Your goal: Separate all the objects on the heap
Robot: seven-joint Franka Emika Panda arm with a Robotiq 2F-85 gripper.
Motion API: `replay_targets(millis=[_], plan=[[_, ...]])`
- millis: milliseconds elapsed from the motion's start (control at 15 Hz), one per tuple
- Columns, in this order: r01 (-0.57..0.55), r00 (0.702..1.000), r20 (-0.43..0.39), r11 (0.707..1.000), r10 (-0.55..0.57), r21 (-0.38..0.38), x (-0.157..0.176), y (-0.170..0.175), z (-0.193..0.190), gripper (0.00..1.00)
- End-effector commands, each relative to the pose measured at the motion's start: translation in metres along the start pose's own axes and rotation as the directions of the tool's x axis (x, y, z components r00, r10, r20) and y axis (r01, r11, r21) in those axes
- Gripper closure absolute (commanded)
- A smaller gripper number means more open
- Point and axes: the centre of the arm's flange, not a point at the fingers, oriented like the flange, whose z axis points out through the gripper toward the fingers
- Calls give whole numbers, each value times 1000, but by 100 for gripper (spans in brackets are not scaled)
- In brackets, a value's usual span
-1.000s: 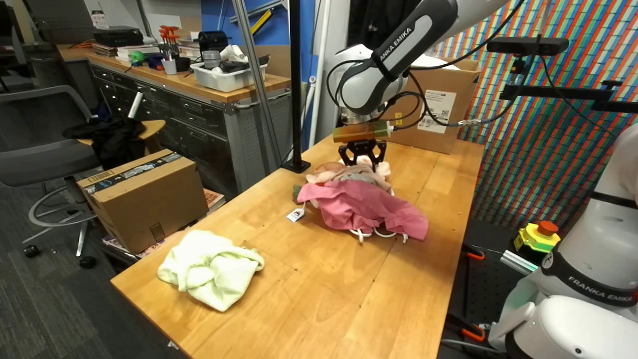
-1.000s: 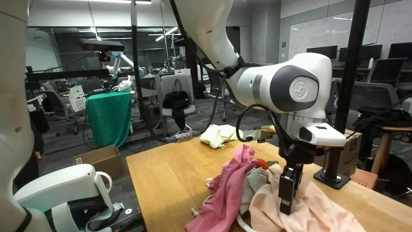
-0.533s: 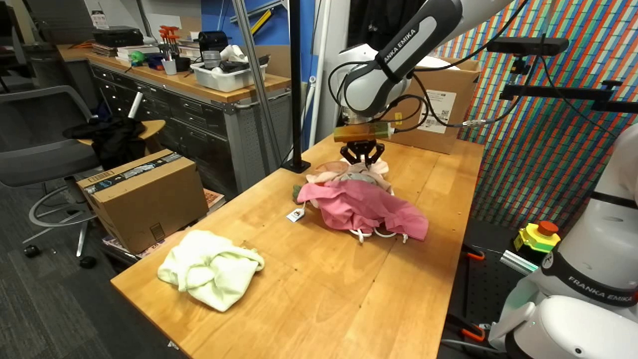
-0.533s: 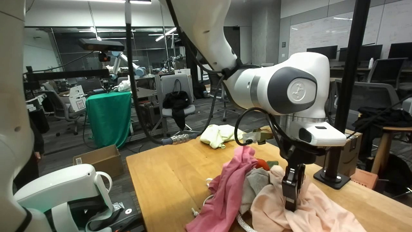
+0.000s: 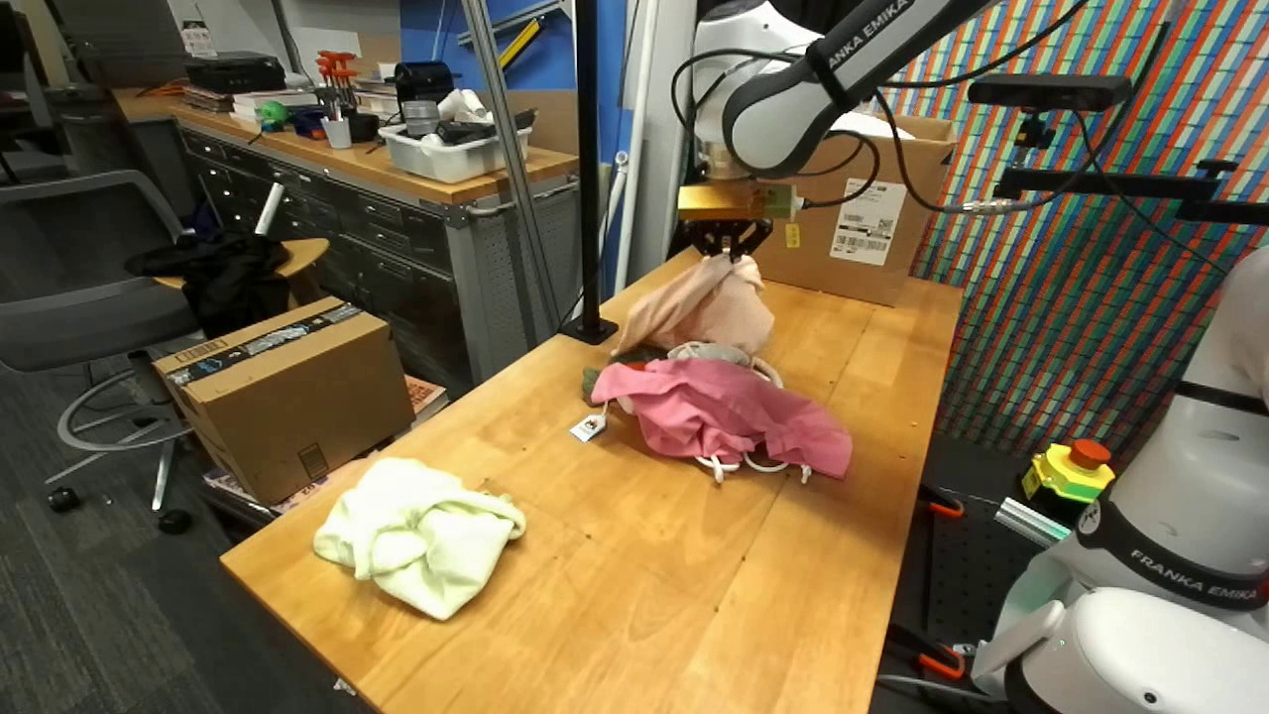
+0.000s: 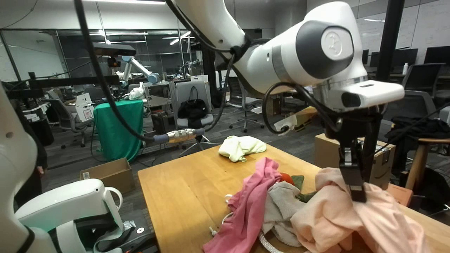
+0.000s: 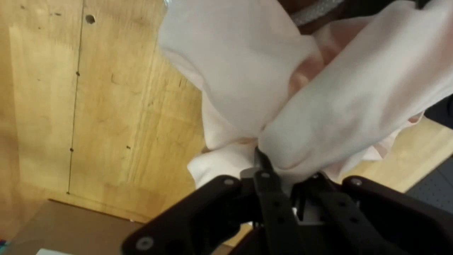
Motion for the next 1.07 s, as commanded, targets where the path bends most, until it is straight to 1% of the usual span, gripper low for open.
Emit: replay_targets(millis=[0,200,333,600,1000], plan=[[-58,992,-108,995,67,84,19,15,-54,95],[-122,977,-157,983,144,138,38,21,-83,95],[-165,964,-179,970,196,178,50,24,-92,95],[-250,937,-185,939,297,238,76,28,-108,95],[-344,892,-202,898,404,275,109,39,-115,95]])
